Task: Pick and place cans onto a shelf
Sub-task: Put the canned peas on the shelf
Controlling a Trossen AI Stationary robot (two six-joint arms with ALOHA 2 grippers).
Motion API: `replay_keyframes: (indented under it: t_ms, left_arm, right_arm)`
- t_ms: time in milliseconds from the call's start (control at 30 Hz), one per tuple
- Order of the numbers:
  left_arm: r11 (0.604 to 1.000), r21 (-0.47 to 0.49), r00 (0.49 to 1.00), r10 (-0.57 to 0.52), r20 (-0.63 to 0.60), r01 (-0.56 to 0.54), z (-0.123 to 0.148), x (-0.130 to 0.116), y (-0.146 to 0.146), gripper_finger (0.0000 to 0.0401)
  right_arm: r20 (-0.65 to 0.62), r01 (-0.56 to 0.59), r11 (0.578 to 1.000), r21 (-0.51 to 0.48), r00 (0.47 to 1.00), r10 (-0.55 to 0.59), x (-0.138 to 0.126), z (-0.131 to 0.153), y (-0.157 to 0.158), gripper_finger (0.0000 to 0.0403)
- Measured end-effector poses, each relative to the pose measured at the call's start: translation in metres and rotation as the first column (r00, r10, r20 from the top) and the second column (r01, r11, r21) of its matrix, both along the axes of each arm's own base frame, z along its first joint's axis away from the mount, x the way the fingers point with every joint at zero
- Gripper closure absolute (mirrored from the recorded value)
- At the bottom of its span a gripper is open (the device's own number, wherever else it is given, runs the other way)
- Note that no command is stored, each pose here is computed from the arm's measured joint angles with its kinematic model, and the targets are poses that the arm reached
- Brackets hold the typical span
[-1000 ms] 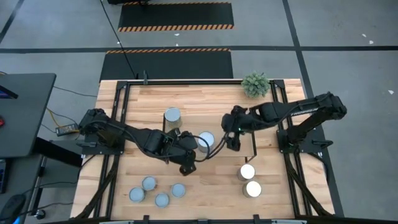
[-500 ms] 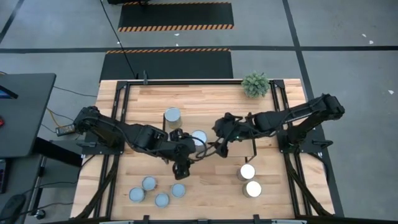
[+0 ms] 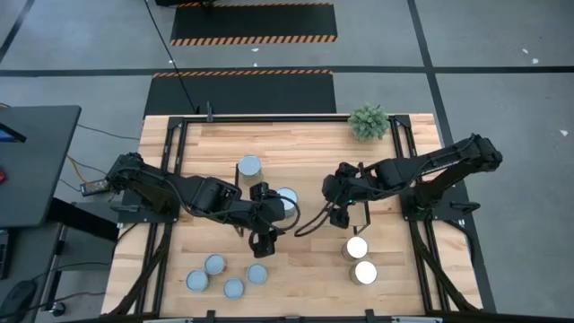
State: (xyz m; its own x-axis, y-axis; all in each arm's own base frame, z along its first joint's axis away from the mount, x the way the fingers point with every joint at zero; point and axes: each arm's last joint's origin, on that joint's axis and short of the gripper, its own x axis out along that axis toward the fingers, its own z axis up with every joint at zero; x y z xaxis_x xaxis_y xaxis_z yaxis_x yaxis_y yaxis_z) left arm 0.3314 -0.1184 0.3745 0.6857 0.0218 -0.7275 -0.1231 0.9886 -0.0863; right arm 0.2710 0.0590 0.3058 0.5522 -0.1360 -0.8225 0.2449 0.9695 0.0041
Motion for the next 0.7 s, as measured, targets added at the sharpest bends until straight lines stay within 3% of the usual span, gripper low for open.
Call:
replay_keyframes:
  t_ms: [100, 400, 700]
  left_arm:
    - [1.0, -0.004, 1.0, 0.007, 0.015, -0.007, 0.009, -0.001, 0.003, 0.0147]
    - [0.992, 0.107, 0.997, -0.068, 0.025, 0.065, 0.014, 0.0, 0.009, 0.0138]
    - [0.991, 0.04, 0.992, -0.129, 0.008, 0.129, 0.014, 0.008, 0.031, 0.0054]
  right_arm:
    - [0.0, 0.002, 1.0, 0.0, 1.0, -0.002, -0.004, 0.003, -0.001, 0.0055]
    - [-0.018, 0.029, 0.999, 0.018, 0.999, -0.028, -0.026, 0.015, -0.006, 0.0055]
    - [-0.008, 0.051, 0.998, 0.039, 0.999, -0.051, -0.04, 0.024, -0.006, 0.0055]
